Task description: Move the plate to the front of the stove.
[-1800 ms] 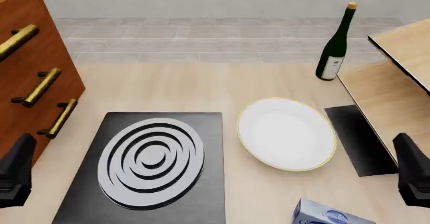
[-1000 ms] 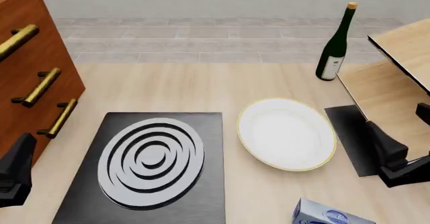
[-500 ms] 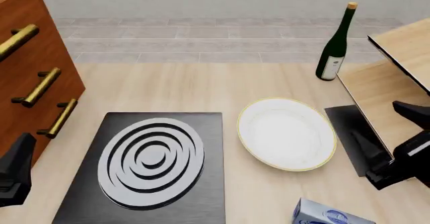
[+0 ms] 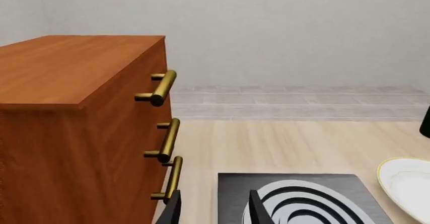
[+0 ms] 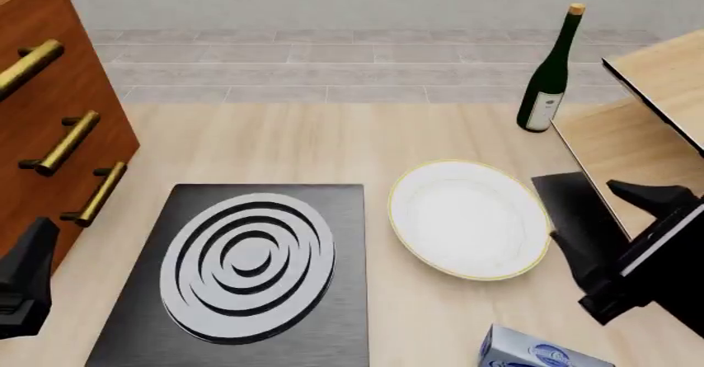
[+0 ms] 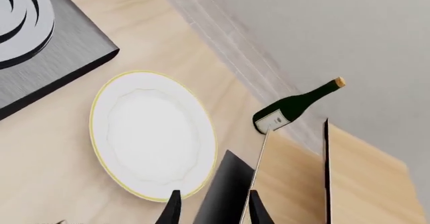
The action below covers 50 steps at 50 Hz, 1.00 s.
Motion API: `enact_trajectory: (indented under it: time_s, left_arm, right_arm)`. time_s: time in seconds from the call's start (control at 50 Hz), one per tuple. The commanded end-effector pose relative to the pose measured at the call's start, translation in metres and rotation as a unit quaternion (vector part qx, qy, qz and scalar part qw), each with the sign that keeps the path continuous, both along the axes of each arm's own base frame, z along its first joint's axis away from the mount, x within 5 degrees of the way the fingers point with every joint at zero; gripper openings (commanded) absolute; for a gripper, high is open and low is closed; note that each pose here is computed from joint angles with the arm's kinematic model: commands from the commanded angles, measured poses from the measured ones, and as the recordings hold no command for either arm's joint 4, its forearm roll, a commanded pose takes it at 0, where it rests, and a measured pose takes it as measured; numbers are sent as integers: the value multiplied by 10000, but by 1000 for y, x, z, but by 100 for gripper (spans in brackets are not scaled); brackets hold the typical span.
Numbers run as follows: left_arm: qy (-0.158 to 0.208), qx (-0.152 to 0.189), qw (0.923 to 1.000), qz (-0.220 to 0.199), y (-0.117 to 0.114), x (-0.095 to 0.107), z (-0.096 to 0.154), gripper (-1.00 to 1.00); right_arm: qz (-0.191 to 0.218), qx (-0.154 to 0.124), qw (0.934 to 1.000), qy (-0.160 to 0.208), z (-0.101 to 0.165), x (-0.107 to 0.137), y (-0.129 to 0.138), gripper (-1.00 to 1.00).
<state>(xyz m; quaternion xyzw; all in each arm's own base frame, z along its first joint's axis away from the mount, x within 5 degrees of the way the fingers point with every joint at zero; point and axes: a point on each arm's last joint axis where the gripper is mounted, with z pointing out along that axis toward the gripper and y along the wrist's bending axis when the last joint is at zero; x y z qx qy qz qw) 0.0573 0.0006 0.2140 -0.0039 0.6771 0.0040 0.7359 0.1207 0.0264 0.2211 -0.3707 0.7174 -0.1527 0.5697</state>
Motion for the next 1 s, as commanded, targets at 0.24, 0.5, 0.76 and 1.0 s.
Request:
enact_trajectory:
  time_s: [0.24,0.5,0.76,1.0]
  left_arm:
    - [2,0,10000,1,0,0,0,100]
    - [2,0,10000,0,0,0,0,100]
    - [2,0,10000,2,0,0,0,100]
    - [2,-1,10000,2,0,0,0,100]
  right_arm:
    - [594,-295,9973,317,-8,22,21,100]
    - [673,-525,9950,517,-23,24,22,100]
    - [963,-550,9907,783,-34,30,35,100]
    - [1081,-574,9878,958,-39,32,40,100]
